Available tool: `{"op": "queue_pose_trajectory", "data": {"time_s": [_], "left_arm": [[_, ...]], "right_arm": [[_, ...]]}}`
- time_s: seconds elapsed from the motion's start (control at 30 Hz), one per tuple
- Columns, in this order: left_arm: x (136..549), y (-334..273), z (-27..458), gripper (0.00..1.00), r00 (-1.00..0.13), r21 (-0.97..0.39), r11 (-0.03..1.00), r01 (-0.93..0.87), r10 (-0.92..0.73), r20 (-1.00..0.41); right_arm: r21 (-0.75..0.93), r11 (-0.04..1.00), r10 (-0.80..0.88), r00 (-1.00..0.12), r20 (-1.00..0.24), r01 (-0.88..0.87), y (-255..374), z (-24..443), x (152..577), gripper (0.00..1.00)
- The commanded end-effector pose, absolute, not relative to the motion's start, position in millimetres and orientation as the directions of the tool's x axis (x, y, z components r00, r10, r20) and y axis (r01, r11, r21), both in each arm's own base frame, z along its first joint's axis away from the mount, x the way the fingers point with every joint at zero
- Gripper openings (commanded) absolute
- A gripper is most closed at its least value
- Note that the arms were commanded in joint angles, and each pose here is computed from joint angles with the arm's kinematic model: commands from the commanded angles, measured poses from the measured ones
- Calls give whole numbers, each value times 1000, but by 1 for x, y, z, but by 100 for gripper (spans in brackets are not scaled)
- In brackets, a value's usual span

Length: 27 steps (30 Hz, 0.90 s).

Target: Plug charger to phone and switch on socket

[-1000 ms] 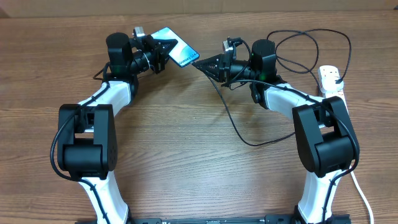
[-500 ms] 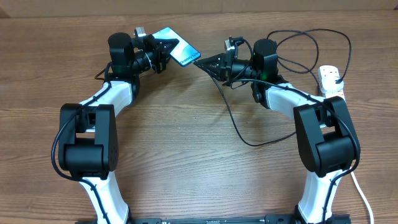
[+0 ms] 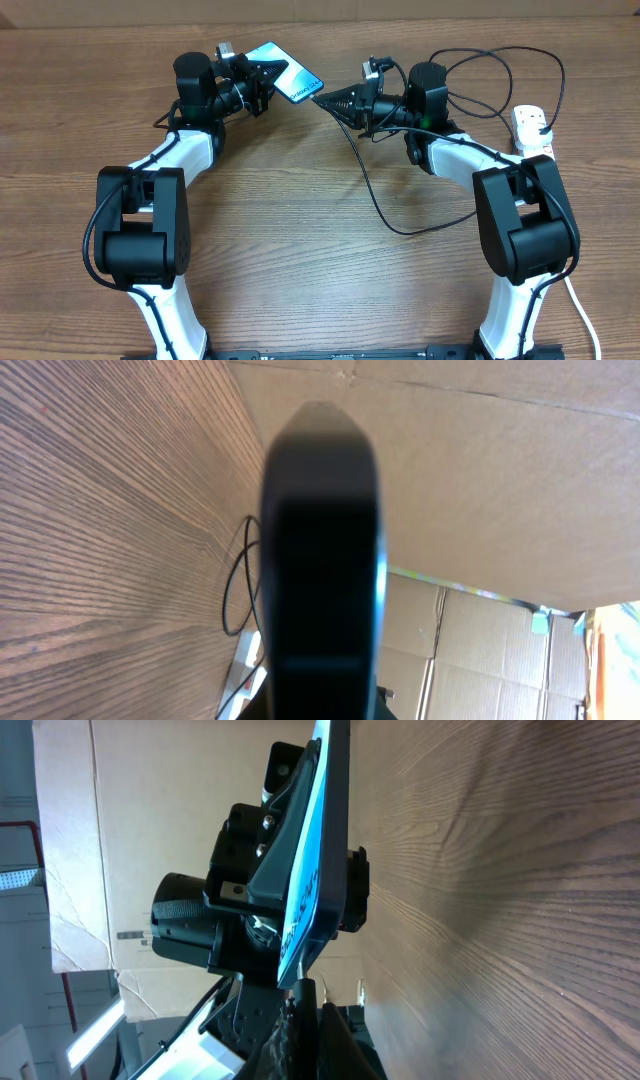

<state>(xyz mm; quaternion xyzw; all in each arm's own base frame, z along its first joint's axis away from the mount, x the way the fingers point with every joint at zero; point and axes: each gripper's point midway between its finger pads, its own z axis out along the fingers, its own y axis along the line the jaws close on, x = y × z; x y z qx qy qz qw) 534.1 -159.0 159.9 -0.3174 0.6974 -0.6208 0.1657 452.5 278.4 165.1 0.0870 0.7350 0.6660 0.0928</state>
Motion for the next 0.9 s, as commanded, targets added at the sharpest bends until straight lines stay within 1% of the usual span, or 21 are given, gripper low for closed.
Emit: {"op": "queue_pose_trajectory", "data": {"time_s": [0.0, 0.17, 0.4, 0.87], "left_arm": [[501, -208, 188, 4, -878, -982, 26, -187, -452, 155], [495, -211, 189, 4, -903, -988, 46, -150, -413, 118], [492, -215, 189, 4, -911, -990, 54, -132, -401, 100], [477, -243, 189, 4, -940, -993, 74, -96, -335, 66]], "right_arm": [[994, 101, 295, -953, -64, -35, 281, 179, 459, 4], [994, 101, 295, -954, -63, -34, 281, 179, 459, 4], [994, 101, 300, -952, -59, -30, 281, 179, 460, 4], [994, 105, 352, -935, -49, -13, 278, 178, 469, 4]]}}
